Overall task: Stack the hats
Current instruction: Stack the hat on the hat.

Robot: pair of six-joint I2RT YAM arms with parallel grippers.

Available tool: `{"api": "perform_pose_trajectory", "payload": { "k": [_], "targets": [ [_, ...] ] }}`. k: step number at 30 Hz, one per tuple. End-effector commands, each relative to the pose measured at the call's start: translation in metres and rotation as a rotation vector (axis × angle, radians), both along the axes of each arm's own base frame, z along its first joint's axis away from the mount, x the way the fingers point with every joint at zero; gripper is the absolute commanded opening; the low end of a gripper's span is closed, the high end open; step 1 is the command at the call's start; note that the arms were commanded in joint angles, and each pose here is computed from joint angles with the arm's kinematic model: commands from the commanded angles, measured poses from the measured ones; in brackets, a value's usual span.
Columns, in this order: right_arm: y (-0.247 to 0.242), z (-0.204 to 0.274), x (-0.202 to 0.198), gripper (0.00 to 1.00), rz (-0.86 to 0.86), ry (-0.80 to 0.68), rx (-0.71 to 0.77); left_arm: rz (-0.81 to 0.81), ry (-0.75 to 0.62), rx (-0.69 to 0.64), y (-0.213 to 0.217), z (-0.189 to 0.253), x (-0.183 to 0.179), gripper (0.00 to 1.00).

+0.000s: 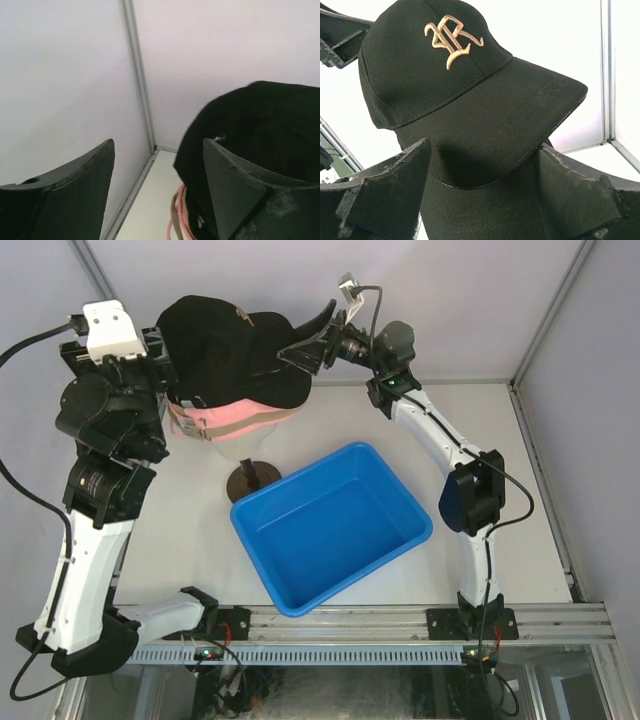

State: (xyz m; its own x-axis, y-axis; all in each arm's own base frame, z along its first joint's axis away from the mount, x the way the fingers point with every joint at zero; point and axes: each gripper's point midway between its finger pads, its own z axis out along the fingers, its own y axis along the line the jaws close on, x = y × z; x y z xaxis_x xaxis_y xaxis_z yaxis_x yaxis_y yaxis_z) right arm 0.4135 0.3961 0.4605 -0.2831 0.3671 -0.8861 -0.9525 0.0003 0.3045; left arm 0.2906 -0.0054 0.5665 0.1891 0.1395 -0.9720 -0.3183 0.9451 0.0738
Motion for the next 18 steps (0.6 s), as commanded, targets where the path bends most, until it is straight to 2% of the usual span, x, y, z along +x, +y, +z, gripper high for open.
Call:
{"api": "perform_pose_trajectory", "payload": {
  "k": [1,6,12,18],
  "targets": [
    [-0.018,0.043,-0.026,0.77,-0.010,-0.091,0.052,0.154,-0.007,-0.113,0.029,0.001,-0.004,0.76],
    [-0.021,0.039,-0.025,0.77,-0.015,-0.080,0.047,0.150,-0.017,-0.206,0.041,-0.011,-0.009,0.80],
    [-0.023,0.040,-0.026,0.77,-0.017,-0.080,0.046,0.005,-0.074,-0.341,0.036,-0.025,-0.015,0.81],
    [-0.025,0.042,-0.025,0.77,-0.023,-0.082,0.047,-0.089,-0.093,-0.384,0.027,-0.039,-0.011,0.81]
  ]
}}
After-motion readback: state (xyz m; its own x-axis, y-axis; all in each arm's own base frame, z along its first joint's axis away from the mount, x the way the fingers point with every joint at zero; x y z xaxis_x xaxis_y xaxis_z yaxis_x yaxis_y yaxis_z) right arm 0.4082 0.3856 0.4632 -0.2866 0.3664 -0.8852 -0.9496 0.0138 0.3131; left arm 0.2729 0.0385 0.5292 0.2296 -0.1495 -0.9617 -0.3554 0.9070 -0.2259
